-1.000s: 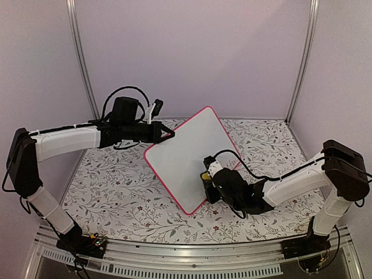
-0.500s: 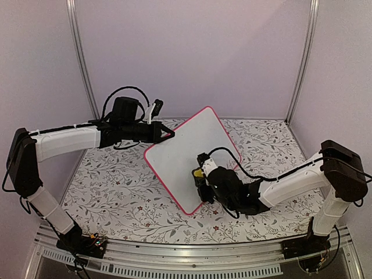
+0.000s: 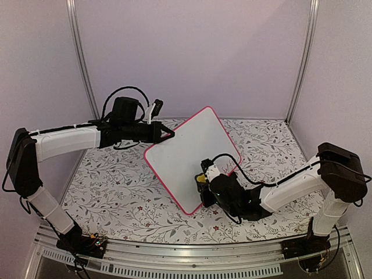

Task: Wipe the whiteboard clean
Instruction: Erase the whiteboard at the center of the board.

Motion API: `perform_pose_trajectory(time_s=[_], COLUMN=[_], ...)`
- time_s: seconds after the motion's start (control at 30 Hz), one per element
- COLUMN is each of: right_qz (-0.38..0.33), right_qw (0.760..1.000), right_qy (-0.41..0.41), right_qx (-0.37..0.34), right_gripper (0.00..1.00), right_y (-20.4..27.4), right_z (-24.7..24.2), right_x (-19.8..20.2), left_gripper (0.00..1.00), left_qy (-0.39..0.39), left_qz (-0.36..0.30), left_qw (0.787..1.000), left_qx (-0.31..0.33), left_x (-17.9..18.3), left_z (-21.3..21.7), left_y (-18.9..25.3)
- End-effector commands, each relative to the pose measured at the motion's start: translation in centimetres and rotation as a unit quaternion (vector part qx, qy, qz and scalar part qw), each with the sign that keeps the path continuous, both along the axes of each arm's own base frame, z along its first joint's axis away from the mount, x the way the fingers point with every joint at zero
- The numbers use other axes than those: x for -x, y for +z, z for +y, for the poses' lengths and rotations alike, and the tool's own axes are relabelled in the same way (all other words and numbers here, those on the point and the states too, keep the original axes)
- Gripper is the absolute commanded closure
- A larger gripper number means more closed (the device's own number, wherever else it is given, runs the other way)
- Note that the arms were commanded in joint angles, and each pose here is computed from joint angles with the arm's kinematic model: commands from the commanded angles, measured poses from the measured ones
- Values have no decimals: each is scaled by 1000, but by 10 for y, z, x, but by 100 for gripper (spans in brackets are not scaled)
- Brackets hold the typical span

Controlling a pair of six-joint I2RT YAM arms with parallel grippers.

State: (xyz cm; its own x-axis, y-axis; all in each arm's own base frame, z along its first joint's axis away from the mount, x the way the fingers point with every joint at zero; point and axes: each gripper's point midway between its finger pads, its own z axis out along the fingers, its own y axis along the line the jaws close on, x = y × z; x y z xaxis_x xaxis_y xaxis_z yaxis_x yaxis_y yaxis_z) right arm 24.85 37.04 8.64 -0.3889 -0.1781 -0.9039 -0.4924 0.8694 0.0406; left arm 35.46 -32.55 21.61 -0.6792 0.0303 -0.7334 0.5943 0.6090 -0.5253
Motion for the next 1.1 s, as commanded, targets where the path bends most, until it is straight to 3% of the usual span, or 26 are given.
perform_pose_trajectory(time_s=[0.0, 0.5, 1.07], right_qz=[45, 58, -13], right_qw=[996, 997, 999], right_qy=[12, 20, -41], right_qx=[71, 56, 23], right_gripper=[86, 86, 85], right_y=[-49, -49, 9], right_z=[-19, -23, -23], right_x=[12, 24, -45], left_gripper=[100, 100, 100], left_qy=[-21, -21, -21], left_qz=[21, 21, 21], left_qw=[998, 998, 998], left_qx=[-48, -48, -48], left_x=[15, 15, 14], left_z=[3, 3, 3], left_y=[-35, -34, -35])
